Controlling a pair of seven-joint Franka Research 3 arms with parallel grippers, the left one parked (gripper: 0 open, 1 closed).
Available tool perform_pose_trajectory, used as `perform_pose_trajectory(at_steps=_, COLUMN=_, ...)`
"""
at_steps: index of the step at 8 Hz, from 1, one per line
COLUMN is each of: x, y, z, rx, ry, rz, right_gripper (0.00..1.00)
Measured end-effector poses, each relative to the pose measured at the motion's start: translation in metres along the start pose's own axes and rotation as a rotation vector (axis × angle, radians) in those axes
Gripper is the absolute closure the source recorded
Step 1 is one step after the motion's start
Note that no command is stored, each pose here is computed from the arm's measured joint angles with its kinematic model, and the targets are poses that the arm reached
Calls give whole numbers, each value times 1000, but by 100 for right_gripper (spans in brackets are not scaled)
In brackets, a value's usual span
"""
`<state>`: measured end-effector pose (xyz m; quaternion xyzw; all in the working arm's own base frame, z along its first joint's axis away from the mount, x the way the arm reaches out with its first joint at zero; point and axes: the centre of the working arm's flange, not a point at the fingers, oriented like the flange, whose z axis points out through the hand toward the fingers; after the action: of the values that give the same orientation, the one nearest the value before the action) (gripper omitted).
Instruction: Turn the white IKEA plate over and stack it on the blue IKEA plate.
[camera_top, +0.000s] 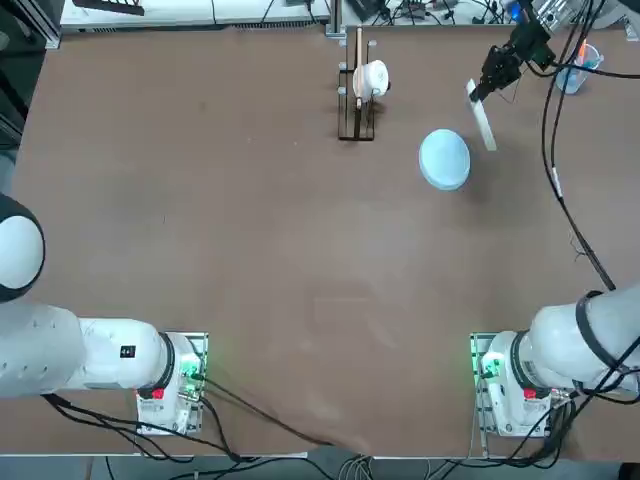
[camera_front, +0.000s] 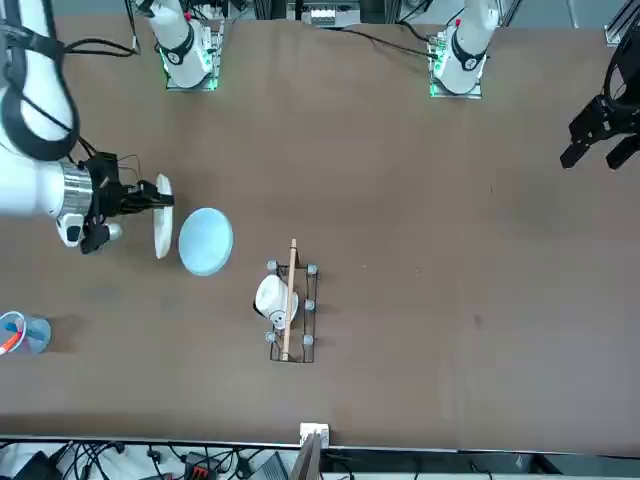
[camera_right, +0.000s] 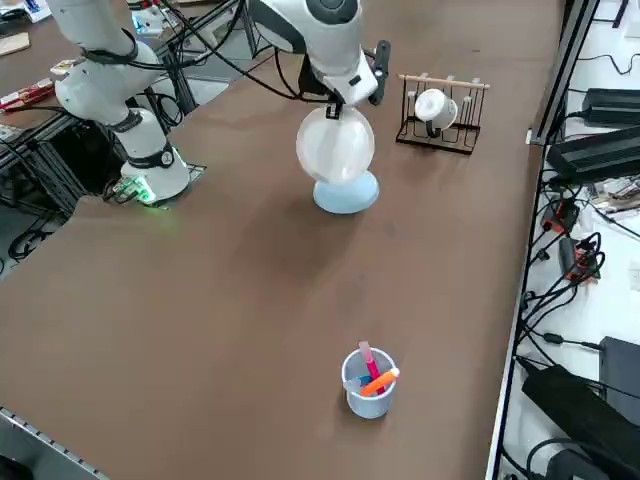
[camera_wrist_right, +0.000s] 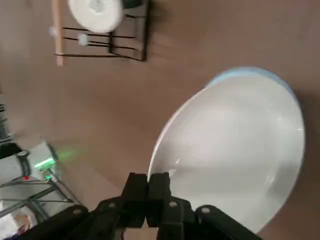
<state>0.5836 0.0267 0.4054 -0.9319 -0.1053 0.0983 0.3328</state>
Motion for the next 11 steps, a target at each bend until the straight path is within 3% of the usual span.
perform_pose_trajectory(at_steps=4, x=-10, y=14, z=15, rx=301, ry=65, rz=-205, right_gripper=96)
perform_pose_trajectory(at_steps=8, x=-18, y=62, z=89, rx=529, ry=162, rz=-417, right_gripper=96)
perform_pose_trajectory(at_steps=11, x=-16, y=108, z=155, rx=667, ry=217, rz=-504, right_gripper=96)
